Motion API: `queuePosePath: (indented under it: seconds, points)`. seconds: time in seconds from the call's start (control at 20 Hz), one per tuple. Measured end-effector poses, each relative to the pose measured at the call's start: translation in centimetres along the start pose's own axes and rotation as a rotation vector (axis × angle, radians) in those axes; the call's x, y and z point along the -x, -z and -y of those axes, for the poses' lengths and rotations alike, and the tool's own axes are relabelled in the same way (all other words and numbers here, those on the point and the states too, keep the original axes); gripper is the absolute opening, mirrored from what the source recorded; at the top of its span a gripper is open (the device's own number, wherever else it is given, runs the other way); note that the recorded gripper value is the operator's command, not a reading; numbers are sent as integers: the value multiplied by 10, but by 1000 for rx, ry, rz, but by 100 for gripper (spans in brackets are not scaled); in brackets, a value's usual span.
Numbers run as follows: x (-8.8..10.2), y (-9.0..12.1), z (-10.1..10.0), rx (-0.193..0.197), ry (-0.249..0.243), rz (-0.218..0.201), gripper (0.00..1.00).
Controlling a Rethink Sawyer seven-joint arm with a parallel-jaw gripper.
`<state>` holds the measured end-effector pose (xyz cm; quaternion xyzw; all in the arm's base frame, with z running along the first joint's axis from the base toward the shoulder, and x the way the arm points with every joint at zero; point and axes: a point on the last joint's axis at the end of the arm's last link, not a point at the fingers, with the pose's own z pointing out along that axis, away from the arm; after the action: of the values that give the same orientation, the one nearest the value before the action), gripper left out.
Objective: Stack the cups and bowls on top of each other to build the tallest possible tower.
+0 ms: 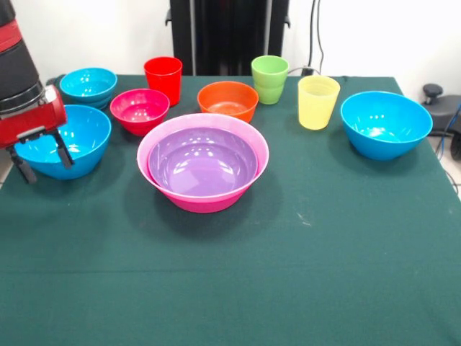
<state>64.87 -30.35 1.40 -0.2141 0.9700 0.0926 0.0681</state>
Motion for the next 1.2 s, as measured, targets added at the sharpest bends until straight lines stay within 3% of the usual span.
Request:
queuePosePath:
  seconds: [1.0, 1.2]
  points:
    - [0, -4, 4, 2, -11, 5, 100]
    - [3, 2, 2, 3, -2, -12, 100]
